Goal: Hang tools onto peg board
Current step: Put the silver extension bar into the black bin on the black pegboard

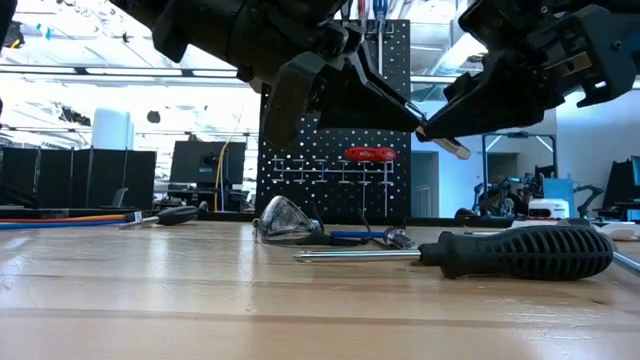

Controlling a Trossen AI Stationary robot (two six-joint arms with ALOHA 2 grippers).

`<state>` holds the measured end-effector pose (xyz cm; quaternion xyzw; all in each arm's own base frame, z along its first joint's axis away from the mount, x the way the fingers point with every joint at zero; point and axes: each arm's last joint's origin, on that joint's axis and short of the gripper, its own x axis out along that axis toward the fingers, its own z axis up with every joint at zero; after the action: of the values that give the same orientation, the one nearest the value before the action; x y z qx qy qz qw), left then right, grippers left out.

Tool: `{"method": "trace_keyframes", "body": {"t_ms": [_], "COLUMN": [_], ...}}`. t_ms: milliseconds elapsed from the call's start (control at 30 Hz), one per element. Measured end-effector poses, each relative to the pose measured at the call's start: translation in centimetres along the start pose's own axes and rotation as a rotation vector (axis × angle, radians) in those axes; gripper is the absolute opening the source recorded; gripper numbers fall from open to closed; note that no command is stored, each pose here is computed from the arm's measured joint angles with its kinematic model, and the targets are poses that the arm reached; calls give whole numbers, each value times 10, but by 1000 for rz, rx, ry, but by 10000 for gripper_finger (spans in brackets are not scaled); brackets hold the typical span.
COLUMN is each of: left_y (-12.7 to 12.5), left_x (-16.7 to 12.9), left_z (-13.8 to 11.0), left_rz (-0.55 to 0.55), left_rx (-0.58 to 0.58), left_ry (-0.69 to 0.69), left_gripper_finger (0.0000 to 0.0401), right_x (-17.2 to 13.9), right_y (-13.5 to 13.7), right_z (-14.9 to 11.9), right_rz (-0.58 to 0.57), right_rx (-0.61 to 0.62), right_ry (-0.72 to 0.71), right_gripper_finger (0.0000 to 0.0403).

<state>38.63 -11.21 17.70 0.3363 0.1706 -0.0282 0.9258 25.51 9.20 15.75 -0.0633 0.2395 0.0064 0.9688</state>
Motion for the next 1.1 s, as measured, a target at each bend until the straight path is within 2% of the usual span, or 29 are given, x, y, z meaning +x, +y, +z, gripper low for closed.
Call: {"method": "trace_keyframes", "body": {"t_ms": [167, 267, 433, 567, 700, 867, 1100], "left_y": [-10, -18, -27, -15, 16, 75, 157], "left_x": [-10, -20, -45, -76, -118, -159, -186], "left_z": [5, 11, 25, 34, 47, 60, 34], "left_rz": [51, 94, 217, 335, 458, 623, 857], "left_rx": [-8, -16, -7, -75, -179, -256, -300], "left_ry": [90, 145, 224, 238, 179, 120, 180], "left_gripper_finger": [55, 55, 55, 55, 55, 55, 55], "right_x": [-5, -13, -25, -30, -31, -30, -30], "right_y": [-7, -14, -25, -25, -23, -23, -23], "right_z": [-5, -5, 0, 3, 4, 4, 5], "right_rz": [-32, -57, -85, -80, -70, -72, -69], "right_rx": [-19, 32, 107, 121, 116, 118, 122], "right_ry": [88, 131, 147, 129, 126, 122, 112], "right_gripper_finger": [155, 174, 178, 174, 171, 171, 171]}}
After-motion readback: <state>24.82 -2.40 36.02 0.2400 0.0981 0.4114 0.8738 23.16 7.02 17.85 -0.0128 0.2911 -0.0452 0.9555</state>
